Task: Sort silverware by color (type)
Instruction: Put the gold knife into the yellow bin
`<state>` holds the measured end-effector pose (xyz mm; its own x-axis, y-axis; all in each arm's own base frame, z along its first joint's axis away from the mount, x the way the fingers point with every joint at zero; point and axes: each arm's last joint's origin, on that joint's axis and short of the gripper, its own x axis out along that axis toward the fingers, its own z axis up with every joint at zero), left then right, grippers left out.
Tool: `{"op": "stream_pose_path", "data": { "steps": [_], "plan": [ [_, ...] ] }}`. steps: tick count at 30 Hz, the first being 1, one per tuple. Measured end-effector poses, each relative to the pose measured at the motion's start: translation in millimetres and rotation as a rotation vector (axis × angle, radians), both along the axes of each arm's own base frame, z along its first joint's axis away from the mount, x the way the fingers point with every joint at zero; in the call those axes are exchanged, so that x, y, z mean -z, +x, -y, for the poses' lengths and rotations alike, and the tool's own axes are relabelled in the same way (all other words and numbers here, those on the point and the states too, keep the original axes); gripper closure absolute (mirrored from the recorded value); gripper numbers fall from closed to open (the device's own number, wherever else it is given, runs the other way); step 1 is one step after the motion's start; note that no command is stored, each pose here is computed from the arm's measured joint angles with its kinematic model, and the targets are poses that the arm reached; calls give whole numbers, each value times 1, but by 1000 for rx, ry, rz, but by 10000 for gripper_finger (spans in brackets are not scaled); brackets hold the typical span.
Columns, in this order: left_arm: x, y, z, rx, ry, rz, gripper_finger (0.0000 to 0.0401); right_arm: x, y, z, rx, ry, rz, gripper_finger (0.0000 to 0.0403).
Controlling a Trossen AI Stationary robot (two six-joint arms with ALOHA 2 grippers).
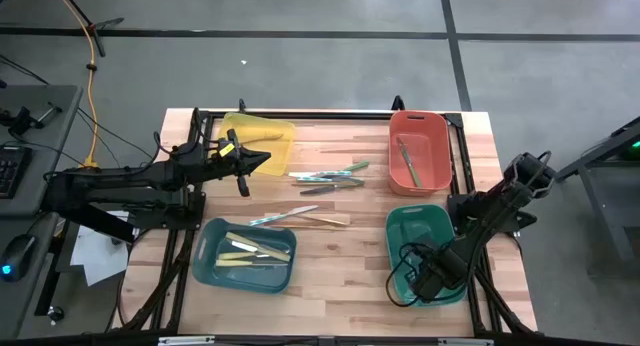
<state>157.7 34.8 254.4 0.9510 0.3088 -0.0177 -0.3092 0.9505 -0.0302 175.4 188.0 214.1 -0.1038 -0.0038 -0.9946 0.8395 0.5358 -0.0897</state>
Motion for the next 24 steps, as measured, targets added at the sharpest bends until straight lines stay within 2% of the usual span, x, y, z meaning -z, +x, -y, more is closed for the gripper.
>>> {"op": "stream_pose_path", "data": {
  "steps": [4,10,14,20,24],
  "plan": [
    [0,0,0,0,0,0,401,0,0,0,-15,5,-3,346],
    [0,0,0,0,0,0,401,-10,6,1,-119,40,1,345],
    [0,0,0,0,1,-1,401,-29,22,6,-214,12,105,345],
    [0,0,0,0,0,0,401,-61,64,23,-370,-180,426,345],
    [0,0,0,0,0,0,401,-67,92,50,-431,-302,526,345]
  ]
}}
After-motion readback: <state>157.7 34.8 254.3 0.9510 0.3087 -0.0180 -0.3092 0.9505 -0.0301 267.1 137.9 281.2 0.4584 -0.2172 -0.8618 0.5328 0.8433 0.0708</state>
